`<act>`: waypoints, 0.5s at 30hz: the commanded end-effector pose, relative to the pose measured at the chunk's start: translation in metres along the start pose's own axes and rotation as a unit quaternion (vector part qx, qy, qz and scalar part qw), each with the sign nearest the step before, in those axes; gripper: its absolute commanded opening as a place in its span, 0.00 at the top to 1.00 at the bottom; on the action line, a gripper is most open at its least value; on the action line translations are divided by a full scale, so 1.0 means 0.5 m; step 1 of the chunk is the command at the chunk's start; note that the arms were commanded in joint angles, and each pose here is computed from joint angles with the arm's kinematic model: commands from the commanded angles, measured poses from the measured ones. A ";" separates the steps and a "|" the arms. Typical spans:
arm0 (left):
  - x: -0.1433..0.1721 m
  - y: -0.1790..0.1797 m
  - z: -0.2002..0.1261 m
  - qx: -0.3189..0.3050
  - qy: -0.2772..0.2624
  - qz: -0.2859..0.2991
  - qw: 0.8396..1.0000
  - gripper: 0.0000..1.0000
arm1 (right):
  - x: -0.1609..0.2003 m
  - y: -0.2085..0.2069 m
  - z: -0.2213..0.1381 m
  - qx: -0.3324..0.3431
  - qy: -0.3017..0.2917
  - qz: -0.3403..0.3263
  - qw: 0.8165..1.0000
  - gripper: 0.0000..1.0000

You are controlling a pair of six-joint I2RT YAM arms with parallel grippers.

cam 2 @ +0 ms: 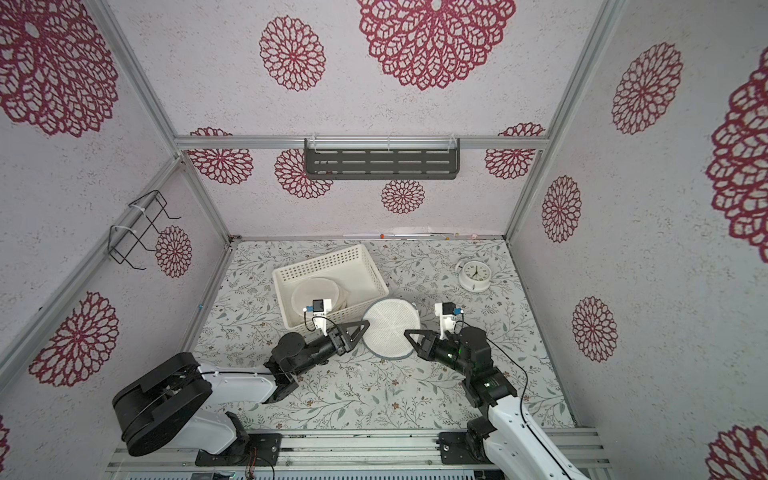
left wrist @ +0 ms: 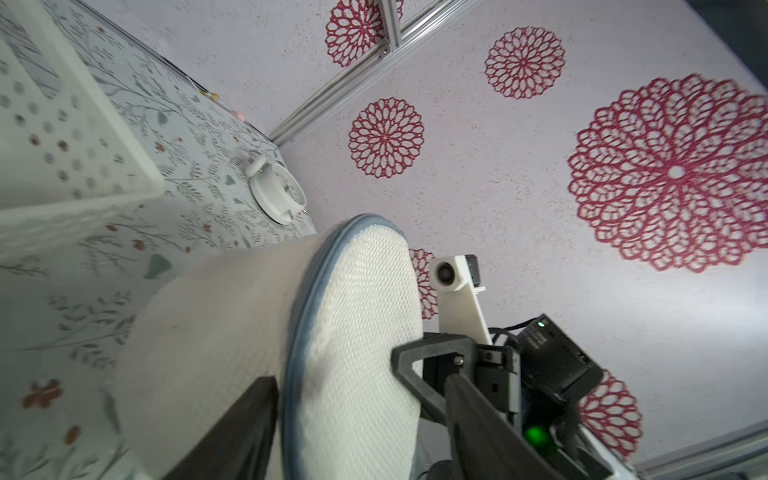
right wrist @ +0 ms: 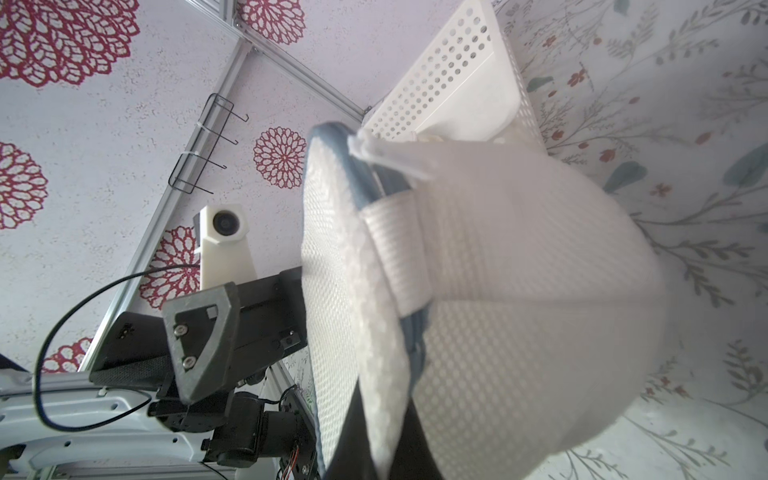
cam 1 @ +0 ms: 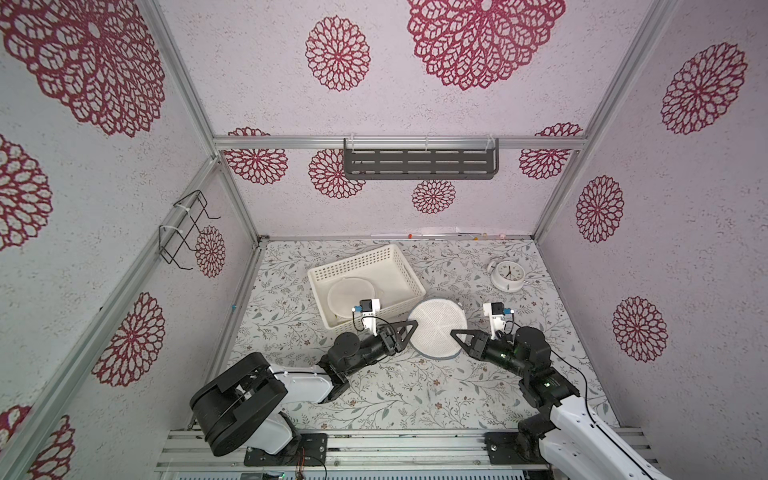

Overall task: Turn the laundry bag inside out
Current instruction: Place the laundry bag at the center of the board.

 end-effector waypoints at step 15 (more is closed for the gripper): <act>-0.241 0.146 -0.252 -0.418 -0.083 0.103 0.899 0.02 | 0.017 -0.239 -0.039 0.205 -0.079 0.079 0.972 0.68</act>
Point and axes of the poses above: each gripper's point midway between its finger pads, its own z axis out along the fingers, its own y axis along the line the jaws close on, x = y × z, the point moved 1 cm from there along -z, back along the fingers, and after that the axes turned 1 degree about z, right-handed, at the moved point
